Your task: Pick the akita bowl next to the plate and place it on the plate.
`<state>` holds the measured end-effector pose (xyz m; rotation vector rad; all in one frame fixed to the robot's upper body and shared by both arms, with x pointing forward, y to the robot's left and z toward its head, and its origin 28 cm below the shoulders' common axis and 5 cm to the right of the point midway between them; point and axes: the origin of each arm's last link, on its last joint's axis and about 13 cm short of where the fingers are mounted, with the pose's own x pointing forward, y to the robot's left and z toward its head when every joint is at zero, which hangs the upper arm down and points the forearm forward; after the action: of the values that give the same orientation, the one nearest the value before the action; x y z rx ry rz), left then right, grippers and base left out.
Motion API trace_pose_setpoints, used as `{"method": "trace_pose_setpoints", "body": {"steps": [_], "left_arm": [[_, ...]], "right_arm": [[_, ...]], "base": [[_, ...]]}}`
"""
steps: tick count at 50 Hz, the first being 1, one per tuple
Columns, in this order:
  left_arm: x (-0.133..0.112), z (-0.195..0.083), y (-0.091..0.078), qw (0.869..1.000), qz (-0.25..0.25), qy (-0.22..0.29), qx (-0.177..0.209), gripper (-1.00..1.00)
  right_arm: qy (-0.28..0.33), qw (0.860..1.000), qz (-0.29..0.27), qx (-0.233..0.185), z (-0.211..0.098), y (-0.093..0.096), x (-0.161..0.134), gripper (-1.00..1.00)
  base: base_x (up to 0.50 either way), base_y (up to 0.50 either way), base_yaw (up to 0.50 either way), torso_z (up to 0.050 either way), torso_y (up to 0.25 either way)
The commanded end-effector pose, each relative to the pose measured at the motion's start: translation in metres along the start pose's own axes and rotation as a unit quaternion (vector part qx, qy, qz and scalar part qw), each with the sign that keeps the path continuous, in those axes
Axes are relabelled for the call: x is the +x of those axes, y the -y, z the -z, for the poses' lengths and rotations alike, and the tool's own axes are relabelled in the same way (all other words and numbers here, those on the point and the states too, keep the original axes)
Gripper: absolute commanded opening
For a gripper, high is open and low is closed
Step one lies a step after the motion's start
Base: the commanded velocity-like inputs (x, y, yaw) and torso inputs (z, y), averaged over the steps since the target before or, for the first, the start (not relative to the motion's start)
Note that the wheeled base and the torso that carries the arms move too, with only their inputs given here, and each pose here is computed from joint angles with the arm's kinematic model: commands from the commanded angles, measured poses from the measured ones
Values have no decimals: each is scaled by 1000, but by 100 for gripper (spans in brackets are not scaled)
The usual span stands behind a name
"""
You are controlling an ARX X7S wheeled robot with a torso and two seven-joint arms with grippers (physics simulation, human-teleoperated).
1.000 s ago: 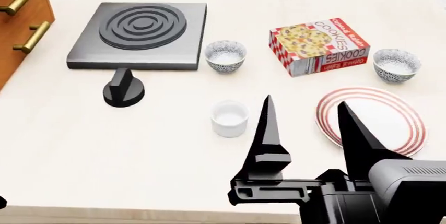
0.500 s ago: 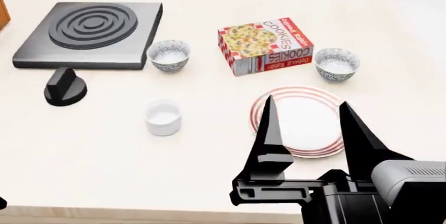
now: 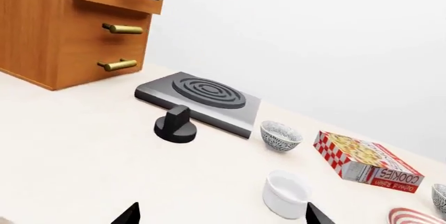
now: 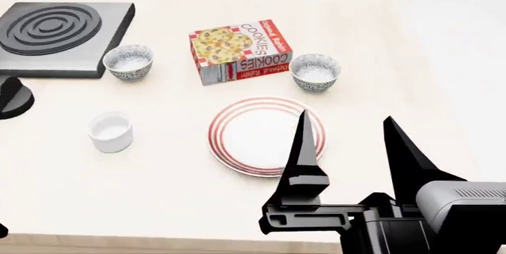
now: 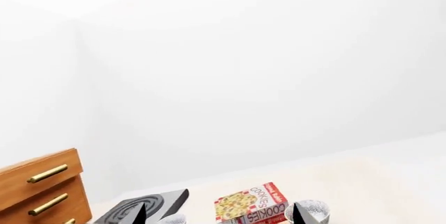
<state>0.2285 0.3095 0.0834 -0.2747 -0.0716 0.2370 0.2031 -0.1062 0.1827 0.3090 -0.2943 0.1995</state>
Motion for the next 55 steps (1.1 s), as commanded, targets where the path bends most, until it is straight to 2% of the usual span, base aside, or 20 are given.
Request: {"method": "trace_pose_setpoints", "body": {"steps": [1, 11, 14, 19, 55], "left_arm": [[0, 1, 0, 1000, -1, -1, 0, 100], [-1, -1, 0, 1000, -1, 0, -1, 100], [-1, -1, 0, 1000, 0, 0, 0, 100], [-1, -1, 0, 1000, 0, -1, 0, 100], [1, 2, -1, 1000, 0, -2, 1, 100]], "right_arm": [[-2, 1000, 0, -4, 1, 1, 0, 100], [-2, 1000, 0, -4, 1, 0, 0, 100], [-4, 1000, 8, -17, 2, 0, 0, 100], [-12, 1000, -16, -21, 3, -1, -1, 100], [-16, 999, -21, -20, 4, -1, -1, 100]], "base": [[0, -410, 0, 0, 0], [0, -409, 0, 0, 0], [0, 0, 0, 0, 0], [0, 0, 0, 0, 0], [500, 0, 0, 0, 0]]}}
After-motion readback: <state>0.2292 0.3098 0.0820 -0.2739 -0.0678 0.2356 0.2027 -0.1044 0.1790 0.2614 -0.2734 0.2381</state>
